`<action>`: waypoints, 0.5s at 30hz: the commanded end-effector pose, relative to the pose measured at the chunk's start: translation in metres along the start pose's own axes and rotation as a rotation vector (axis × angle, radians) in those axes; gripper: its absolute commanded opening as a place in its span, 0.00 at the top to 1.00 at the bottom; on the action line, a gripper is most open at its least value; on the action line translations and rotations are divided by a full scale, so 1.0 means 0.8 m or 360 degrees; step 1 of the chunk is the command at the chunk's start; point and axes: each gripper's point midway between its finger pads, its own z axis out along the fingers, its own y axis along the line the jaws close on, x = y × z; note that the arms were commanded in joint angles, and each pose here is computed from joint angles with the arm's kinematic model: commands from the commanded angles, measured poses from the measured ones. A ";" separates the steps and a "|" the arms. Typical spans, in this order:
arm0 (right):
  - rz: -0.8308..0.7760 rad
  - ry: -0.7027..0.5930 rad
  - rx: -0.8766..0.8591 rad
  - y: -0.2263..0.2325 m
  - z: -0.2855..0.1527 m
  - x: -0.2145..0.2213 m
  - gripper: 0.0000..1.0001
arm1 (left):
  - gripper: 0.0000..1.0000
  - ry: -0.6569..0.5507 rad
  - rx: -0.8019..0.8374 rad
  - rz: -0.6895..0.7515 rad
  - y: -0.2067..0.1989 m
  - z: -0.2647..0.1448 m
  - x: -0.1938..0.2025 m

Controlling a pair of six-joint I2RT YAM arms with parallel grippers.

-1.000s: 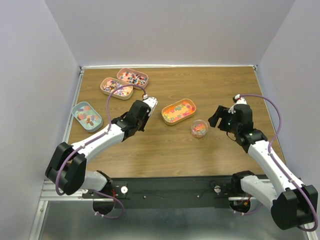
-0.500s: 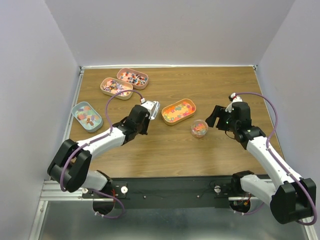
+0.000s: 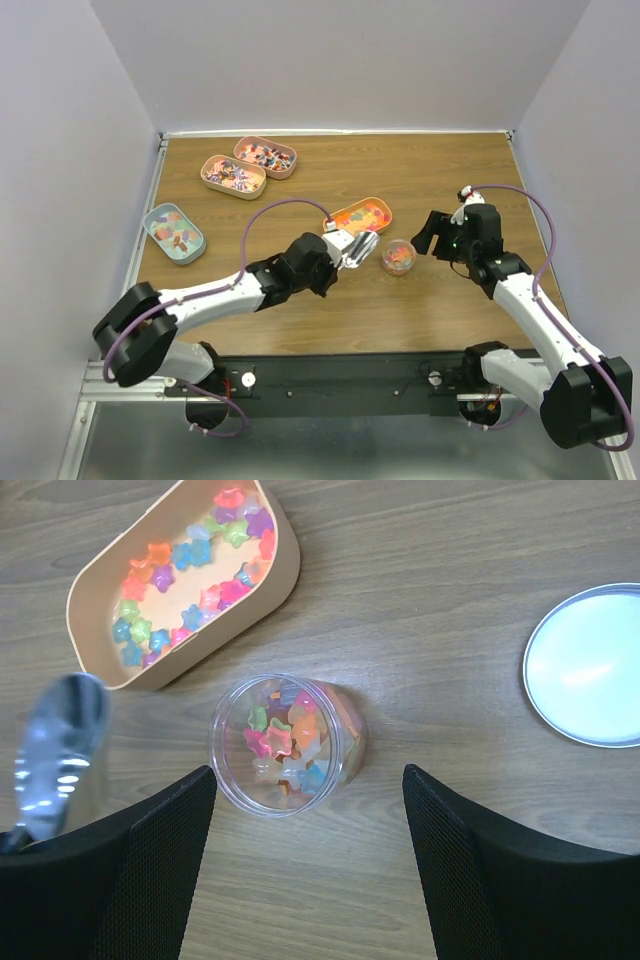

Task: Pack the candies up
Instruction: Place the spatula at the center of the board.

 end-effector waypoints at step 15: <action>-0.0023 -0.0006 0.0026 -0.005 0.001 -0.003 0.18 | 1.00 0.0303 0.0108 0.0113 -0.036 0.036 0.068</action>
